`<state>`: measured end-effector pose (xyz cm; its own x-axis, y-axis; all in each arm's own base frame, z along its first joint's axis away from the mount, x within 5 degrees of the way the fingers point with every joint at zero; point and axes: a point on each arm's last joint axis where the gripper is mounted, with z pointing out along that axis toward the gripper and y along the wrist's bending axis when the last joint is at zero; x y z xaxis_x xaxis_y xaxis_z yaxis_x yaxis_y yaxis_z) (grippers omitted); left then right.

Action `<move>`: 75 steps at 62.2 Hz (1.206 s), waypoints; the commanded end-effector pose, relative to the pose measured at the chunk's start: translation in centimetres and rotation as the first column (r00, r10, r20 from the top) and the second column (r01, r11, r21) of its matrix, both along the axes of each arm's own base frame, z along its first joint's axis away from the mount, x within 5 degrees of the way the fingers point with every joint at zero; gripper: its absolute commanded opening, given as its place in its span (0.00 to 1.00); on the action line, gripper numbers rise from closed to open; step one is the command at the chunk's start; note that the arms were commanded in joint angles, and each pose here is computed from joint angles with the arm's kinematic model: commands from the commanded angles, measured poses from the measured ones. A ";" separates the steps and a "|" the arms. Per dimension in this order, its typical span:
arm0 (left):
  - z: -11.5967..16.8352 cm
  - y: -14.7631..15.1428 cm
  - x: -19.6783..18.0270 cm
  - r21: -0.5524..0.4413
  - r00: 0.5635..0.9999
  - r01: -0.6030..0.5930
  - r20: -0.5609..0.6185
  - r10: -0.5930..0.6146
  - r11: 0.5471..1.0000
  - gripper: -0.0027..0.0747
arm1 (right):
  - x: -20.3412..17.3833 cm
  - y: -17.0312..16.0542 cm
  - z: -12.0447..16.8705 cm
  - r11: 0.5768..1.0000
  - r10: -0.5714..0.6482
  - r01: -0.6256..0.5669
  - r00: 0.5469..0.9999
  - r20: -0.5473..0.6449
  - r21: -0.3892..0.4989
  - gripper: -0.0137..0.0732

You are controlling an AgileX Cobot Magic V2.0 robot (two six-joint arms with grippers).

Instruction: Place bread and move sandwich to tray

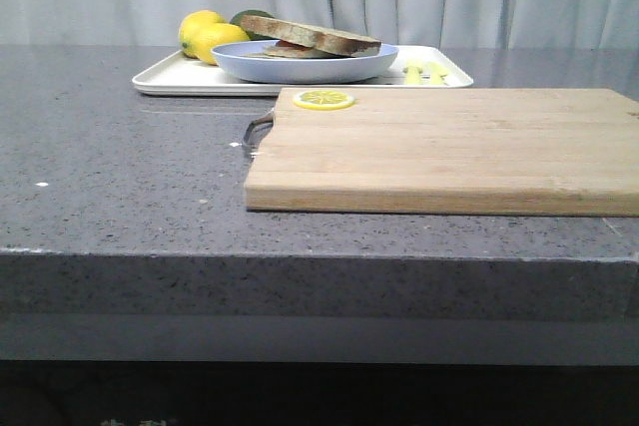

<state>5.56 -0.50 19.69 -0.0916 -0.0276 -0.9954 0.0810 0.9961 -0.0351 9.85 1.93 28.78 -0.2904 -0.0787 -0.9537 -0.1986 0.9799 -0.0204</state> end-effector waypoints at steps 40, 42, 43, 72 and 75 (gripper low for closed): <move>0.8 0.0 -0.1 -0.022 0.995 -0.004 0.103 0.007 1.000 0.01 | -4.2 -1.9 -8.5 0.984 -0.176 0.169 0.931 0.320 0.051 0.03; 0.8 0.0 -0.1 -0.022 0.995 -0.004 0.103 0.007 1.000 0.01 | -4.3 -1.9 -8.8 0.984 -0.177 0.169 0.934 0.311 0.053 0.03; 0.8 0.0 -0.1 -0.022 0.995 -0.004 0.103 0.007 1.000 0.01 | -4.3 -1.8 -8.8 0.984 -0.177 0.169 0.934 0.310 0.054 0.03; 0.8 0.0 -0.1 -0.022 0.995 -0.004 0.103 0.007 1.000 0.01 | -4.3 -1.8 -9.2 0.984 -0.177 0.170 0.948 0.265 0.047 0.03; 0.8 0.0 -0.1 -0.022 0.995 -0.004 0.103 0.007 1.000 0.01 | -4.3 -1.8 -9.2 0.984 -0.177 0.170 0.948 0.265 0.047 0.03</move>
